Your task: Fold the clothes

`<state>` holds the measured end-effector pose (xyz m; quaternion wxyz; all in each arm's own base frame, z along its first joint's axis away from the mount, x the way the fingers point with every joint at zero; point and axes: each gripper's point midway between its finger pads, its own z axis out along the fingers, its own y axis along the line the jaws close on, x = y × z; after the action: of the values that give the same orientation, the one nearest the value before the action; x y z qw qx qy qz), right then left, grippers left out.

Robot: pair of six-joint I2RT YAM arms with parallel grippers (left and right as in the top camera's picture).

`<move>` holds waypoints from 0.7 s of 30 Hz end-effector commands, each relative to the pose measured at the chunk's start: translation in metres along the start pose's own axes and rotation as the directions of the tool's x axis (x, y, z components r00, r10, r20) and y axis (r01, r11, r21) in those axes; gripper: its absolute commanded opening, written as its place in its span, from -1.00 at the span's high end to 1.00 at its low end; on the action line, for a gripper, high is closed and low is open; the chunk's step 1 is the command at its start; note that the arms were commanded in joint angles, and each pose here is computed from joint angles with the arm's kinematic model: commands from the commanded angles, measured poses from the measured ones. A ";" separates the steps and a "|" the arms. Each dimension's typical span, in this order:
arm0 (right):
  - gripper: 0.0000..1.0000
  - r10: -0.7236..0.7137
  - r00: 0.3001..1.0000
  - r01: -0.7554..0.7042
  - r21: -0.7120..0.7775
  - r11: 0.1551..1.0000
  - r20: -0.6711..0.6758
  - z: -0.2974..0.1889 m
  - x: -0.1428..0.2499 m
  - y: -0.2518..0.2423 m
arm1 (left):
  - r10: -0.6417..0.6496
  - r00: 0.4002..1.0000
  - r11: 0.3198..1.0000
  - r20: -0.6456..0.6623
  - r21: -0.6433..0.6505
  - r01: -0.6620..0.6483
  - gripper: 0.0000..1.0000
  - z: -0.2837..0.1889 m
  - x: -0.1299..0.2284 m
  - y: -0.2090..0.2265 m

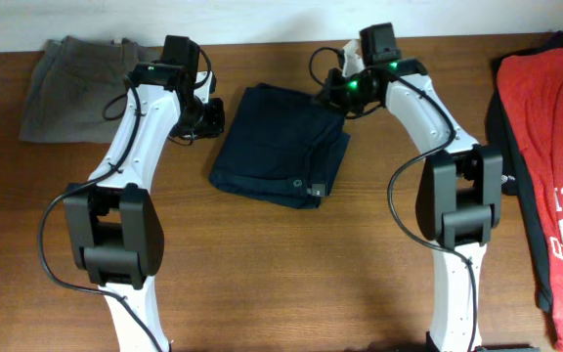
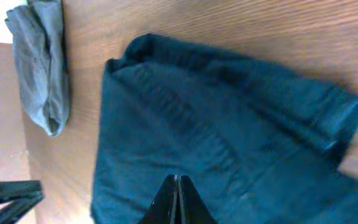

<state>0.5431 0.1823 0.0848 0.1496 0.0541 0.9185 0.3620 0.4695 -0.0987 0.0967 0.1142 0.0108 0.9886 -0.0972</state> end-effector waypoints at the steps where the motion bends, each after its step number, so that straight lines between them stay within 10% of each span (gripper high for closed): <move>1: 0.92 -0.051 0.996 0.041 -0.126 0.991 -0.070 0.026 0.012 -0.016 | 0.014 1.000 1.000 0.019 -0.006 -0.014 0.60 -0.009 -0.002 0.002; 12: 0.93 0.025 0.979 -0.054 -0.143 0.988 -0.202 0.078 0.049 -0.059 | 0.013 1.000 1.000 0.011 -0.008 -0.013 0.60 -0.009 0.000 0.002; 21: 0.92 -0.071 0.995 0.056 -0.184 0.981 -0.077 0.003 0.013 0.009 | 0.013 1.000 1.000 0.011 -0.008 -0.013 0.59 -0.009 0.000 0.002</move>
<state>0.5277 0.1947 0.0183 0.0733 0.0260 0.8946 0.4400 0.4679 -0.0983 0.0963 0.1109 0.0105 0.9891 -0.0965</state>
